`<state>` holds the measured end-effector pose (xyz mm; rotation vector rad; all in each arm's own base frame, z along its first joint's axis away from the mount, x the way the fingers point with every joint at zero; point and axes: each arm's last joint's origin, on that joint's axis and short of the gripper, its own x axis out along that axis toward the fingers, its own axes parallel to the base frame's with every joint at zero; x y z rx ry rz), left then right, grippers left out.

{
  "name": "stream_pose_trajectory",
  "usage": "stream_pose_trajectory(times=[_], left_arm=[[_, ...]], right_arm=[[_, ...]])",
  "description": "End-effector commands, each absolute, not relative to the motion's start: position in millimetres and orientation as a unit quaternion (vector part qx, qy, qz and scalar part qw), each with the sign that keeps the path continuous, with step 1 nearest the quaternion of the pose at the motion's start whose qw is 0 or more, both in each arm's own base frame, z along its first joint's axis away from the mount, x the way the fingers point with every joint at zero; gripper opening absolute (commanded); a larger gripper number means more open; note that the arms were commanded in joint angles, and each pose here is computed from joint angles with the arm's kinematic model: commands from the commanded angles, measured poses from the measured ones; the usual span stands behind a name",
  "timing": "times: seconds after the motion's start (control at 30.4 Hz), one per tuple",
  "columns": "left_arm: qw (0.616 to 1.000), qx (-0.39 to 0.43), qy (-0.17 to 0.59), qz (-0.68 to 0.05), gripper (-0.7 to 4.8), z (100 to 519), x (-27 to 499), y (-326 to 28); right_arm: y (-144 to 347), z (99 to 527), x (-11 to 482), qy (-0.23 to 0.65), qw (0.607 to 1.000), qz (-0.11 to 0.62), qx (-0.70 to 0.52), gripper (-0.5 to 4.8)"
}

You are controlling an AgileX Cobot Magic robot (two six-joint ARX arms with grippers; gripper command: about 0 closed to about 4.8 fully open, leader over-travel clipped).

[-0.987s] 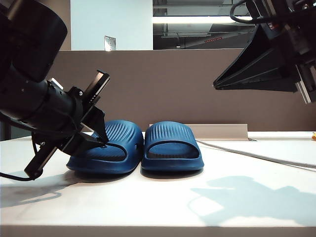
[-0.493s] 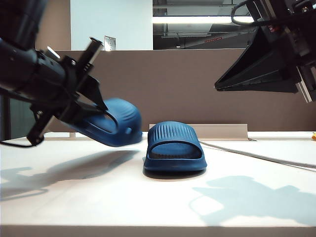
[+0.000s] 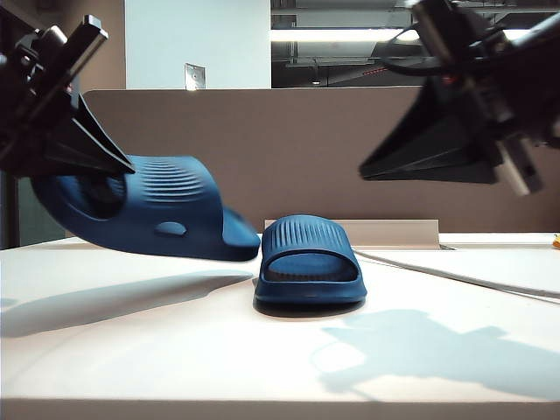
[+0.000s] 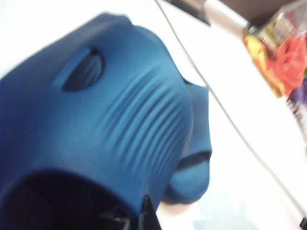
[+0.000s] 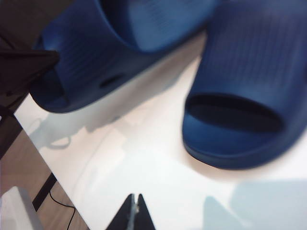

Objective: Interlock the pair of blue slippers on the table with their fronts facing up.

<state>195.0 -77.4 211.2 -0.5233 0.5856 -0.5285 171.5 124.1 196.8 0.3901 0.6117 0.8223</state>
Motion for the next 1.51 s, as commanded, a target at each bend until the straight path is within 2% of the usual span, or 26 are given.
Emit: stream_pose_trajectory(times=[0.03, 0.16, 0.26, 0.36, 0.39, 0.46, 0.49, 0.79, 0.99, 1.51], left_arm=[[0.91, -0.174, 0.282, -0.248, -0.05, 227, 191, -74], [0.928, -0.101, 0.286, -0.215, -0.05, 239, 181, -68], [0.932, -0.069, 0.292, -0.202, -0.05, 239, 175, -65], [0.93, -0.064, 0.299, -0.202, -0.05, 239, 173, -64], [0.93, -0.064, 0.299, -0.202, -0.05, 239, 173, -64], [0.931, -0.064, 0.298, -0.202, -0.05, 239, 173, -64], [0.931, -0.064, 0.298, -0.202, -0.05, 239, 173, -64], [0.931, -0.063, 0.298, -0.201, -0.05, 239, 173, -64], [0.932, -0.064, 0.293, -0.201, -0.05, 240, 174, -64], [0.933, -0.065, 0.292, -0.202, -0.05, 240, 174, -64]], right_arm=[[140, 195, 173, 0.265, 0.879, 0.348, 0.19, -0.05], [156, 184, 177, 0.261, 0.887, 0.318, 0.211, 0.03], [162, 181, 184, 0.241, 0.879, 0.32, 0.259, 0.68], [168, 182, 192, 0.233, 0.866, 0.319, 0.307, 0.68], [170, 182, 194, 0.237, 0.863, 0.314, 0.318, 0.84], [174, 179, 199, 0.243, 0.861, 0.293, 0.337, 1.66], [175, 179, 201, 0.244, 0.858, 0.287, 0.349, 1.9], [184, 169, 213, 0.261, 0.829, 0.247, 0.428, 1.92], [187, 158, 218, 0.273, 0.796, 0.216, 0.496, 1.92], [192, 156, 223, 0.284, 0.784, 0.173, 0.525, 1.9]])
